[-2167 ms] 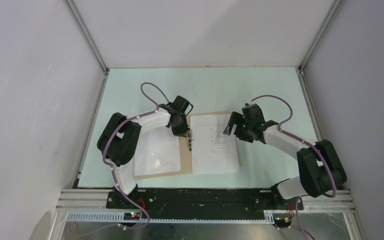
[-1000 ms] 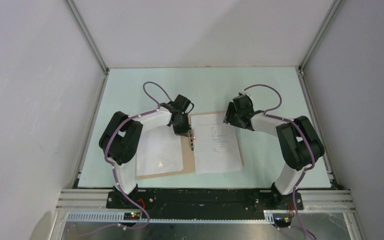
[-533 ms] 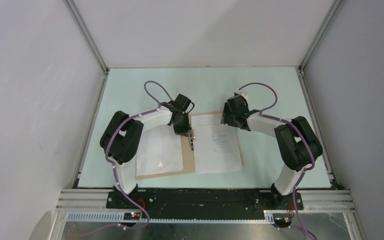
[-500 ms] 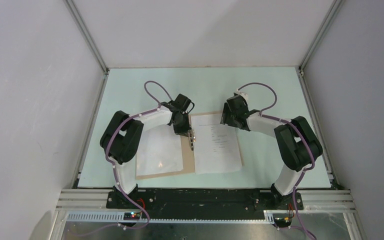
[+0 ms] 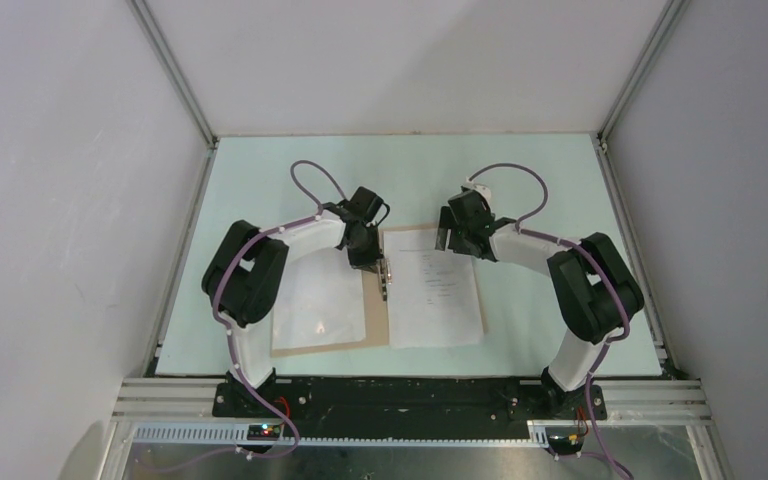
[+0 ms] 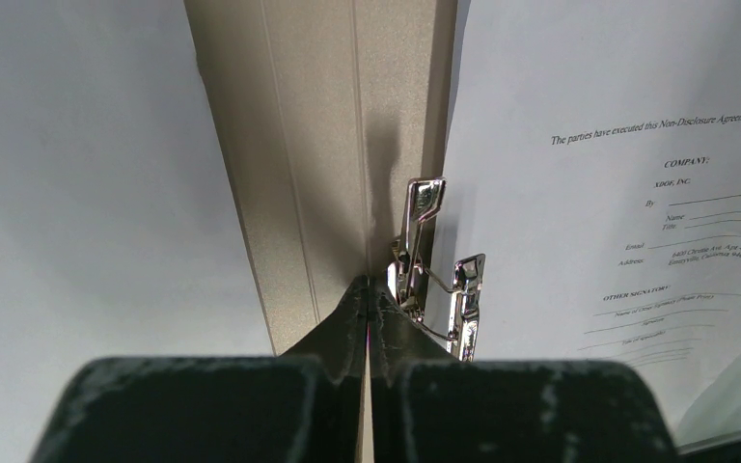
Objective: Put the files into the folder
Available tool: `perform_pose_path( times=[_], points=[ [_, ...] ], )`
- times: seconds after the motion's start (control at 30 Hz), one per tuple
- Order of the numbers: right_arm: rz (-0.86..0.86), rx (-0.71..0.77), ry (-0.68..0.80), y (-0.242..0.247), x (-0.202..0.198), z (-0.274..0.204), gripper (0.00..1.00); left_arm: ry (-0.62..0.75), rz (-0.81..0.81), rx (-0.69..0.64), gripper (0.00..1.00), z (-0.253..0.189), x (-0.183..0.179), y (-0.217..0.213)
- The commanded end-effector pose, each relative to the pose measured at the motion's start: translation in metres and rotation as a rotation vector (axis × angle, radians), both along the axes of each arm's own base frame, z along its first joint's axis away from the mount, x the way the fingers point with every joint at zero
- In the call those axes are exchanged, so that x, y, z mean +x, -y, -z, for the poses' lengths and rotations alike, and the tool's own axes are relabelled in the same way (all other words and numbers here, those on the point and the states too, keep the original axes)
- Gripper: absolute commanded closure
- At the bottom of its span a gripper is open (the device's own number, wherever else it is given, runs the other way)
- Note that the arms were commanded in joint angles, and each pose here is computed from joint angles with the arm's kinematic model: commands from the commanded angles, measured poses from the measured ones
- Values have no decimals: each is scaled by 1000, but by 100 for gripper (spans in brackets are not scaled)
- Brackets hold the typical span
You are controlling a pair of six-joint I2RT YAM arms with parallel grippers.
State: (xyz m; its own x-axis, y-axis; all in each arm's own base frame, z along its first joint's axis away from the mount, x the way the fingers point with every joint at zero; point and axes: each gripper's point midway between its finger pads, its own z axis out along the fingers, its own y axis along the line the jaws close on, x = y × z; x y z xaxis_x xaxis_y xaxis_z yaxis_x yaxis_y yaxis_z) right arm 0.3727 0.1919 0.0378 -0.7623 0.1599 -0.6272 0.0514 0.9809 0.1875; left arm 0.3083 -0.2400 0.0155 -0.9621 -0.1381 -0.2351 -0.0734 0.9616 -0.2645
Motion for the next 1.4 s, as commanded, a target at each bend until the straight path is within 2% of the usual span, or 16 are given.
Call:
perform_pose_path(
  times=[0.0,0.27,0.37,0.47,0.5,0.6,0.63,0.73,0.8,0.87,0.97,1.13,1.37],
  points=[
    [-39,49,69,-14,15,-33,17,-6,40,-4,100,14,0,11],
    [41,19,59,15,13,-48,15,-3,48,-7,100,13,1,13],
    [52,-11,61,24,1,-63,15,-3,50,-10,100,12,1,13],
    [40,-83,9,28,-29,-63,16,-2,52,-11,100,11,1,14],
    [36,-89,9,28,-37,-68,18,1,51,-10,100,10,2,13],
    [-18,-111,-46,14,-92,-59,32,4,54,-7,100,9,2,12],
    [-63,-92,-25,1,-111,-67,36,4,53,-5,100,9,1,11],
    [-73,-10,-79,-11,-172,-58,61,1,51,-4,100,10,0,11],
    [-81,24,-114,-21,-207,-49,74,-4,50,-4,100,11,0,11],
    [-99,44,-142,-34,-235,-40,80,-10,48,-2,100,13,-1,11],
    [-136,59,-166,-53,-266,-31,84,-13,45,-5,100,14,-1,12],
    [-185,48,-218,-76,-287,-4,90,-13,45,-3,100,14,-1,11],
    [-196,24,-222,-86,-286,17,92,-18,44,2,100,17,-3,10]
  ],
)
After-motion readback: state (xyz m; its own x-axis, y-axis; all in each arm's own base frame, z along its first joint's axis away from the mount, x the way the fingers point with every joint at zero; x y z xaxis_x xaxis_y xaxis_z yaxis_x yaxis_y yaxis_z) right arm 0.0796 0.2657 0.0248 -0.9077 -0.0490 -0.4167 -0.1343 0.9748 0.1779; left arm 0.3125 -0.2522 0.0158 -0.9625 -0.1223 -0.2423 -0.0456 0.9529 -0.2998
